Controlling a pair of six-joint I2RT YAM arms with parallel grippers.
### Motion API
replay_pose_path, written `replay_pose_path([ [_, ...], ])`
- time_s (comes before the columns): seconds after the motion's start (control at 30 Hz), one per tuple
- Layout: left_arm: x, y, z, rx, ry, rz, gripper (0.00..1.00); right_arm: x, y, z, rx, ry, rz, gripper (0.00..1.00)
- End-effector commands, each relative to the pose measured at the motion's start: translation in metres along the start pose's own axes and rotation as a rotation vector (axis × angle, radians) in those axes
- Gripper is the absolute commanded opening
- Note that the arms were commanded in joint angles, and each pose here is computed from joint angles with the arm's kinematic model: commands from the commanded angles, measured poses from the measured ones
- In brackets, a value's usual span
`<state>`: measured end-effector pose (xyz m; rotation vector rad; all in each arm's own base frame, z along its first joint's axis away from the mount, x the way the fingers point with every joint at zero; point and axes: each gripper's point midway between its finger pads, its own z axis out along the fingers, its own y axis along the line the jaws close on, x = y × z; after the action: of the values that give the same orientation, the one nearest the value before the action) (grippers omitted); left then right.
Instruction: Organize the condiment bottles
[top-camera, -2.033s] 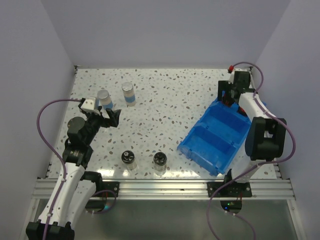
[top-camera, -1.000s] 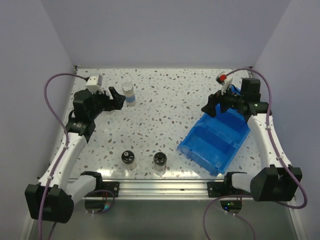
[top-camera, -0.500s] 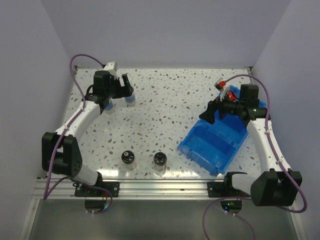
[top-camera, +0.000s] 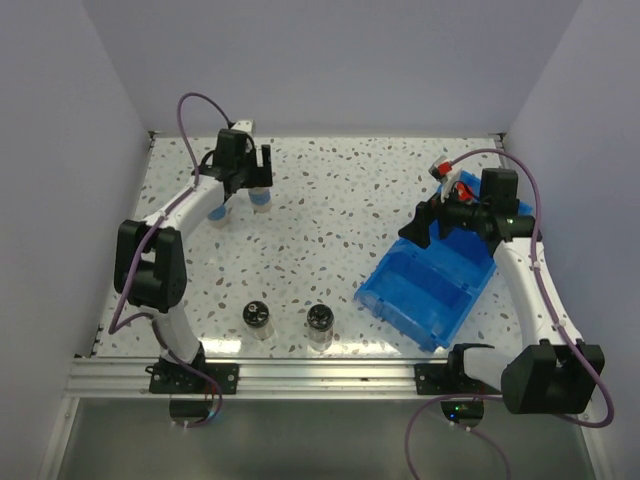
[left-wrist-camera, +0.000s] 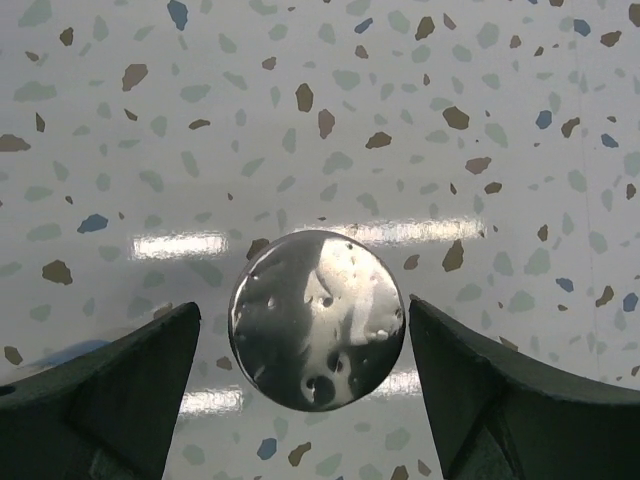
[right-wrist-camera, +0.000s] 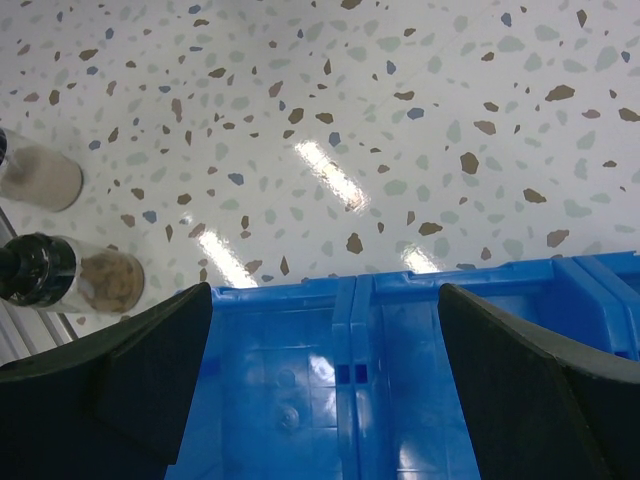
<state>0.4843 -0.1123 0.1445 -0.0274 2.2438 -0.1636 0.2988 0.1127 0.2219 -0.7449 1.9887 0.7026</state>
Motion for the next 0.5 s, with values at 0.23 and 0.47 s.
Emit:
replay_pose_path([
  [0.23,-0.011,-0.007,0.022,-0.012,0.009,0.052,0.73,-0.009,0.005,-0.005,-0.004,-0.031,-0.045,0.99],
  [0.47,-0.045,-0.02,-0.008,0.02,-0.121,0.096,0.02,-0.01,0.005,-0.006,0.002,-0.034,-0.054,0.99],
])
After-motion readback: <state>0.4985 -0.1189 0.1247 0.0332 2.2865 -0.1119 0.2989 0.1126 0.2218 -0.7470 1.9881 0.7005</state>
